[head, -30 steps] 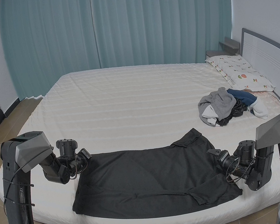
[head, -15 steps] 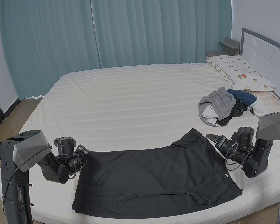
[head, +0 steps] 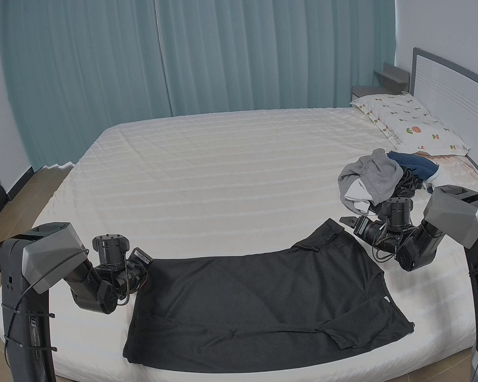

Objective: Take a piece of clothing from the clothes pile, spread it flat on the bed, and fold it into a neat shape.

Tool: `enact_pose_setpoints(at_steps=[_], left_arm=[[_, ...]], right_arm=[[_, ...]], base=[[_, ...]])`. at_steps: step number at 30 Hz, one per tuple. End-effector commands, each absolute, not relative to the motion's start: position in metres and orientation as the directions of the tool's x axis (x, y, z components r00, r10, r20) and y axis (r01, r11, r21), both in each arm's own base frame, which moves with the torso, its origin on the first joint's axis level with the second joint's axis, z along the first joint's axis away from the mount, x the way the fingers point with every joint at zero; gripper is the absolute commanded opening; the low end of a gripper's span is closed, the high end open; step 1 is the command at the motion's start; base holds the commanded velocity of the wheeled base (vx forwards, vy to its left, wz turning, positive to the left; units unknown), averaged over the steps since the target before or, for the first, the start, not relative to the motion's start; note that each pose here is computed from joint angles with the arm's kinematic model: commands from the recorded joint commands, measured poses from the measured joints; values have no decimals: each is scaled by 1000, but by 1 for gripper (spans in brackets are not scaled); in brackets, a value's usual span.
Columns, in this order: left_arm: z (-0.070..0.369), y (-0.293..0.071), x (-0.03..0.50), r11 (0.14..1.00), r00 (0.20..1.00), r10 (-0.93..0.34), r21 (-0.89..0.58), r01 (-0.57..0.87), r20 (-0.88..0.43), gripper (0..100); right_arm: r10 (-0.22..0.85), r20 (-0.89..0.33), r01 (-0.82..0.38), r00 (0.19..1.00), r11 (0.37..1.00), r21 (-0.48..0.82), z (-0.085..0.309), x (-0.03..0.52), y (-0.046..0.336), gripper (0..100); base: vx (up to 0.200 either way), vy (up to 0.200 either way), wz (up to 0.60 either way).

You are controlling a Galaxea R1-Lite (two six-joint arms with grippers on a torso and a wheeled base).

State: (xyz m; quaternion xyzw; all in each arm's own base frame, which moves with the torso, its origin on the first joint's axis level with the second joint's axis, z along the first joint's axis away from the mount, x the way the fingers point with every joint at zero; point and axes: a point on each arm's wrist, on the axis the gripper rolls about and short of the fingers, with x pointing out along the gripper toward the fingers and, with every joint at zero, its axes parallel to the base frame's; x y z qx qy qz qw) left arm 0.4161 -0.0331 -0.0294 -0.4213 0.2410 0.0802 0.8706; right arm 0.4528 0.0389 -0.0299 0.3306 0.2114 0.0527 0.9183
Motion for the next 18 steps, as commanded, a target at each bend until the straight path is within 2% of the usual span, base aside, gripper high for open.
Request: enact_pose_setpoints(at_steps=[1, 11, 12, 14, 16, 18], left_arm=[[-29, -34, 416, 632, 871, -65, -696, -341, -486, 0], [-29, -34, 416, 633, 871, -65, -695, -341, -486, 0], [-29, -34, 416, 633, 871, -65, -695, -341, -486, 0], [-29, -34, 416, 633, 871, -65, -695, -341, -486, 0], [-29, -34, 416, 635, 872, -63, -694, -341, -486, 0], [-29, -34, 416, 635, 872, -63, -694, -341, -486, 0]], right_arm=[[244, -376, 47, 894, 784, 619, -52, 464, 36, 100], [260, -401, 58, 879, 775, 629, -61, 459, 34, 100], [269, -403, 53, 875, 773, 632, -60, 456, 34, 0], [279, -402, 46, 872, 770, 636, -59, 454, 32, 0], [346, -378, -11, 859, 749, 662, -53, 445, 28, 0], [370, -362, -35, 856, 740, 672, -52, 442, 26, 0]], base=[[0, 0, 0], [0, 0, 0], [0, 0, 0], [0, 0, 0], [0, 0, 0], [0, 0, 0]])
